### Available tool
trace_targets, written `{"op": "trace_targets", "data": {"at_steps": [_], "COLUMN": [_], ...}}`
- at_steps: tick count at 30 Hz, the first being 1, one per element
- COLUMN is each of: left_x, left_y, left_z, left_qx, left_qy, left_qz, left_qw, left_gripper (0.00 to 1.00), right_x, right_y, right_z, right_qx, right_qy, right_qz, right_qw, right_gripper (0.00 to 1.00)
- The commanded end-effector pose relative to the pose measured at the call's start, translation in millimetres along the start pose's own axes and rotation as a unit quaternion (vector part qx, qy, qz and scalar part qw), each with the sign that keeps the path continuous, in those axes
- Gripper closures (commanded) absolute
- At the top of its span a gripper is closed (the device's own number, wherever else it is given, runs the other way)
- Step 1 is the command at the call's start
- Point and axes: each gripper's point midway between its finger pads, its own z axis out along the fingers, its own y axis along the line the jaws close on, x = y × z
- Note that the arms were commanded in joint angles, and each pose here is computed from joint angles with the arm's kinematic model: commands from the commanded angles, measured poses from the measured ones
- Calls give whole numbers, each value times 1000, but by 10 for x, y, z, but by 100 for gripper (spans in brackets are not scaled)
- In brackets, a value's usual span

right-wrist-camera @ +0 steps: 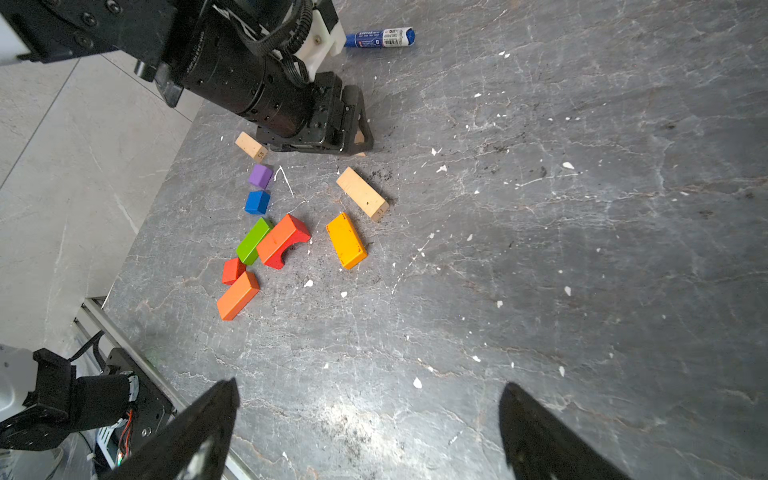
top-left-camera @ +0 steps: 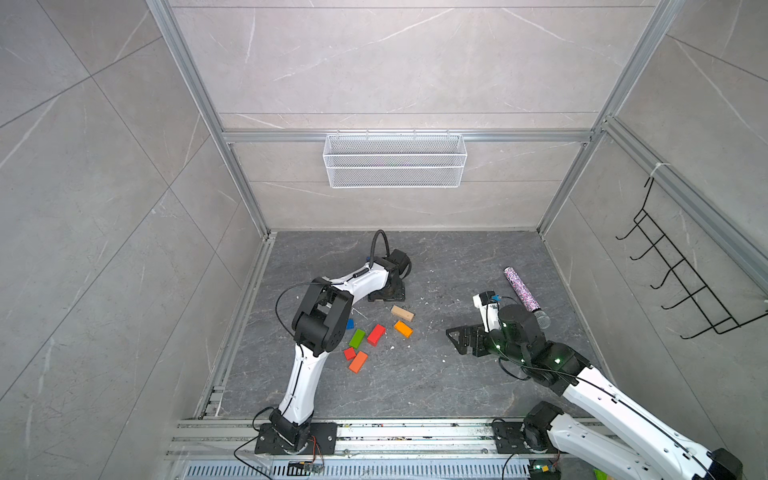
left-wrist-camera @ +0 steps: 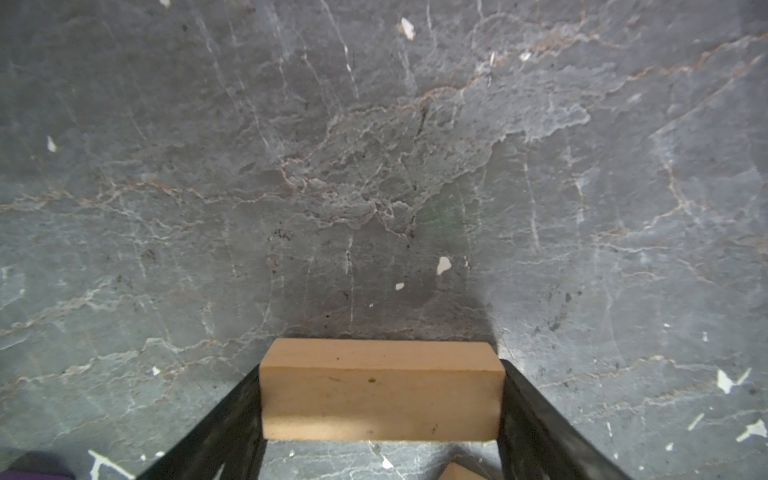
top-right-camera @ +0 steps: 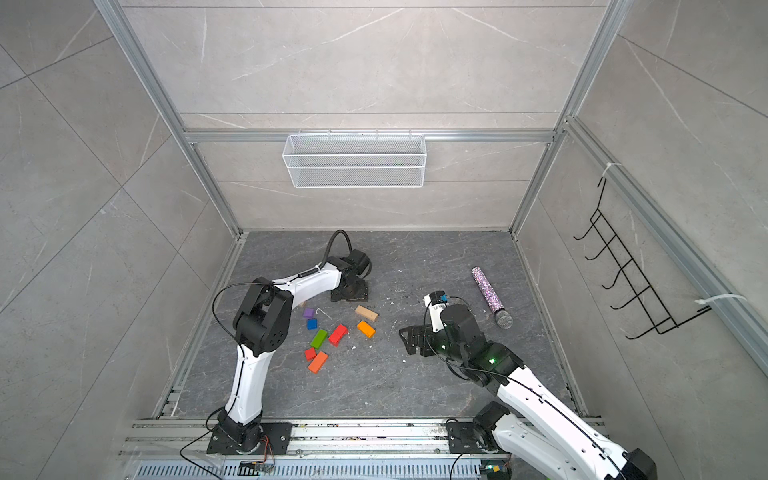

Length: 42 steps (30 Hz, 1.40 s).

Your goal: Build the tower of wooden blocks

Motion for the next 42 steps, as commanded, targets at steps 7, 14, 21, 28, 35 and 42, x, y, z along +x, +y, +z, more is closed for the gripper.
{"op": "trace_targets", "data": {"at_steps": [7, 14, 21, 28, 35, 42], "left_x": [97, 13, -86, -69, 165, 334], "left_y": [108, 12, 10, -127, -351, -467], "left_z": [-31, -277, -592, -877, -980, -901], "left_qx": [-14, 20, 34, 71, 79, 74], "left_qy": [13, -10, -42, -60, -53, -43], "left_qz": [-7, 17, 43, 71, 129, 187], "left_qw": [1000, 1000, 998, 993, 987, 979], "left_gripper": [7, 0, 0, 0, 0, 1], "right_x": [44, 46, 44, 9, -79, -136], "right_y": [11, 44, 89, 109, 153, 183], "right_z": [31, 28, 24, 0, -10, -19], "right_qx": [-5, -15, -27, -29, -37, -41], "right_qy": [5, 6, 6, 0, -16, -23], "right_qz": [4, 4, 6, 6, 10, 12], "right_qw": [1000, 1000, 1000, 1000, 999, 999], "right_gripper": [1, 1, 1, 1, 1, 1]}}
